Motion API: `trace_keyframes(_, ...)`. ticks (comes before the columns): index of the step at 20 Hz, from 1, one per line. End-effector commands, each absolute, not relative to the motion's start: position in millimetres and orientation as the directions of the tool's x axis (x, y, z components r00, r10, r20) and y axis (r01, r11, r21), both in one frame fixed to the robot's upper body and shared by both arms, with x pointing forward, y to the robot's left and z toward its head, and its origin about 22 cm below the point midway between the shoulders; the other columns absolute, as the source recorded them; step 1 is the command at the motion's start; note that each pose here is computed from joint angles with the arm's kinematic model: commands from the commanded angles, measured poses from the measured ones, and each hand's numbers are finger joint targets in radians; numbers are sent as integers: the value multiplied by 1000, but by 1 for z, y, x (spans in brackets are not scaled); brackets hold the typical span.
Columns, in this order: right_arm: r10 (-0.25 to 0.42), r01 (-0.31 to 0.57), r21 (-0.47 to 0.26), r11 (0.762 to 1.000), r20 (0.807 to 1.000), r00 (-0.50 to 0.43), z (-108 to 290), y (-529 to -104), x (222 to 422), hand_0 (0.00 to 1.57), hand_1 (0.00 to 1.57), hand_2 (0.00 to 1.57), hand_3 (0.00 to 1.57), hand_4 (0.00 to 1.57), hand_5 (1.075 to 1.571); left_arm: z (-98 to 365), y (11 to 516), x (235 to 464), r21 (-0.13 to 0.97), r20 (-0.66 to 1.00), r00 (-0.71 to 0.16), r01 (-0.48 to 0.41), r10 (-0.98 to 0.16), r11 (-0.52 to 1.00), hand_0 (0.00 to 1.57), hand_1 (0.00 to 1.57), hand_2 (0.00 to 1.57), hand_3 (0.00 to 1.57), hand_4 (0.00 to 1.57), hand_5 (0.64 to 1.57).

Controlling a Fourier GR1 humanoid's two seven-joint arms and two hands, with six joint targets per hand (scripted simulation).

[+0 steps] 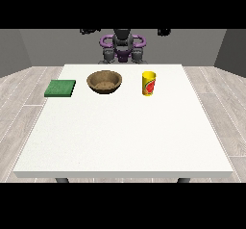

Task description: Pick the cup and pour the ball into the bowl, then pick the bowl and place it on the pad

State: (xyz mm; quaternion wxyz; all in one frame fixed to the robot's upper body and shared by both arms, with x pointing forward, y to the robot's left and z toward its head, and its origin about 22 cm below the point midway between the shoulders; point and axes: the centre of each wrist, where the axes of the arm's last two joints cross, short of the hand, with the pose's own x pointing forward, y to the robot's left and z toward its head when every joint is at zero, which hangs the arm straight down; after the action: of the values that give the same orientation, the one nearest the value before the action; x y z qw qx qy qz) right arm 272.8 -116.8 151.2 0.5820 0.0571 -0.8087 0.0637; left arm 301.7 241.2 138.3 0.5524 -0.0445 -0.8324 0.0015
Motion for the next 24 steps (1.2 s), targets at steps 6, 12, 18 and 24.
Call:
trace_keyframes(6,-41,-164,-34,986,899,-436,174,-151,279,0,0,0,0,0,1569,89,271,322,9,893,-451,13,-2,1000,0,0,0,0,0,1435)
trace_keyframes(12,-42,-188,-50,981,889,-456,185,-152,264,0,0,0,0,0,1567,32,305,329,1,898,-438,-64,-29,998,0,0,0,0,0,1400)
trace_keyframes(18,-43,-147,-20,989,911,-410,185,-190,268,0,0,0,0,0,1568,-9,301,325,12,933,-358,-48,-29,999,0,0,0,0,0,1425)
trace_keyframes(24,-58,-194,-24,981,912,-407,179,-200,258,0,0,0,0,0,1567,-19,298,344,-13,921,-390,-79,-19,997,0,0,0,0,0,1432)
